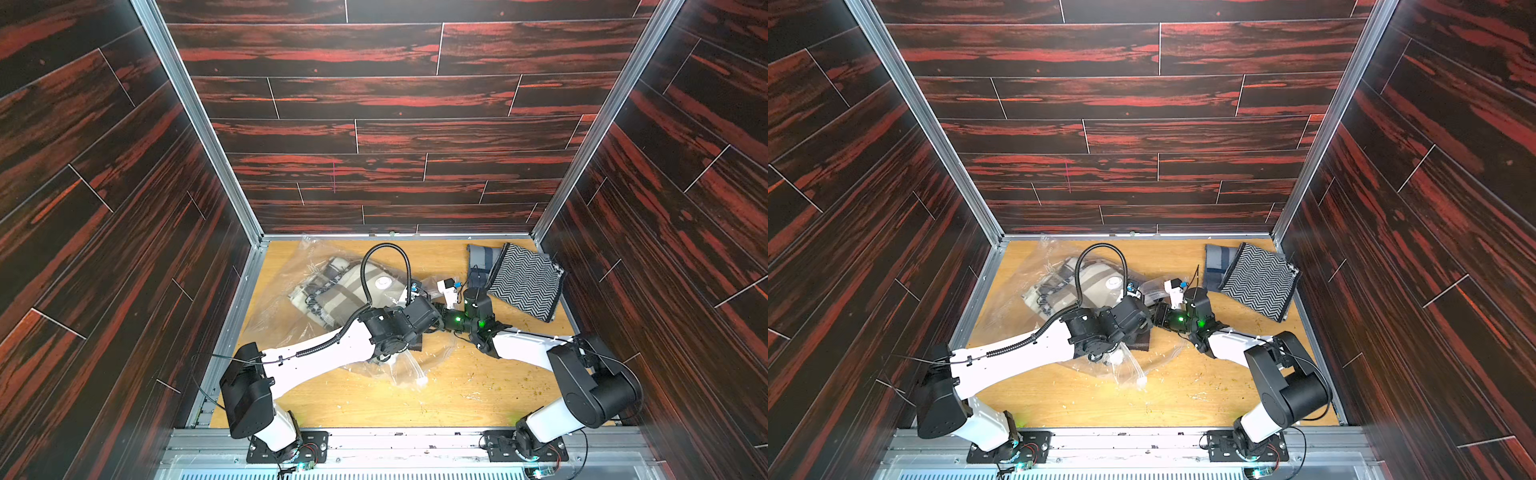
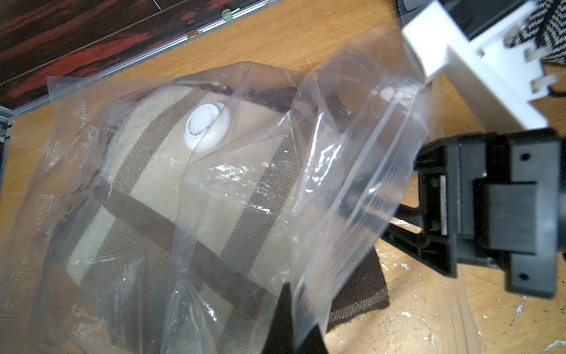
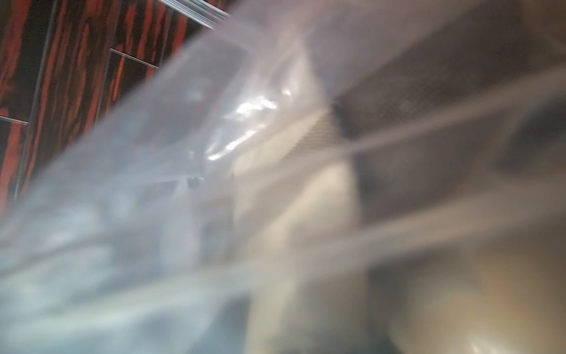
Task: Take the scarf out of the vacuum bag
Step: Take out the scarf from the vacuum bag.
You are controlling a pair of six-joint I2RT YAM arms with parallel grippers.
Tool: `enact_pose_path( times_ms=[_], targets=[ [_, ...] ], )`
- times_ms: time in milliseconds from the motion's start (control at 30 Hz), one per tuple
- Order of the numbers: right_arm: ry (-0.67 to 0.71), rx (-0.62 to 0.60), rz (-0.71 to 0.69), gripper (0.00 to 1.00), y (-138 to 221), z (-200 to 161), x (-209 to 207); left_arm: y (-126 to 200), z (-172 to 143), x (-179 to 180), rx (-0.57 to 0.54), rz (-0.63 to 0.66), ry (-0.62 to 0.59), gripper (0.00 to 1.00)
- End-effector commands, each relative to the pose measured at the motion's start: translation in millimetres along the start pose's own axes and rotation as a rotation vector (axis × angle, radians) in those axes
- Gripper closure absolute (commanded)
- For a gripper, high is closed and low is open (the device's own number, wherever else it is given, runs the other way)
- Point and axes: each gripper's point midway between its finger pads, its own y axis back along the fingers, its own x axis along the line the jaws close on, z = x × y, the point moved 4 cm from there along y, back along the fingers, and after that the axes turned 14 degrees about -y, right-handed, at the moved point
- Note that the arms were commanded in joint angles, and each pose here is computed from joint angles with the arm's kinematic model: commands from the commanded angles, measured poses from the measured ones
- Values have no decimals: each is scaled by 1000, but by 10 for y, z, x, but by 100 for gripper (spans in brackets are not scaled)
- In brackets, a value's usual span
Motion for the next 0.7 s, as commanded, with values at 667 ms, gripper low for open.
enact_pose_path(
  times_ms=[667],
  targets=[
    [166, -105, -246, 42, 53, 112, 127, 117, -36, 181, -41, 70, 18, 100]
  ],
)
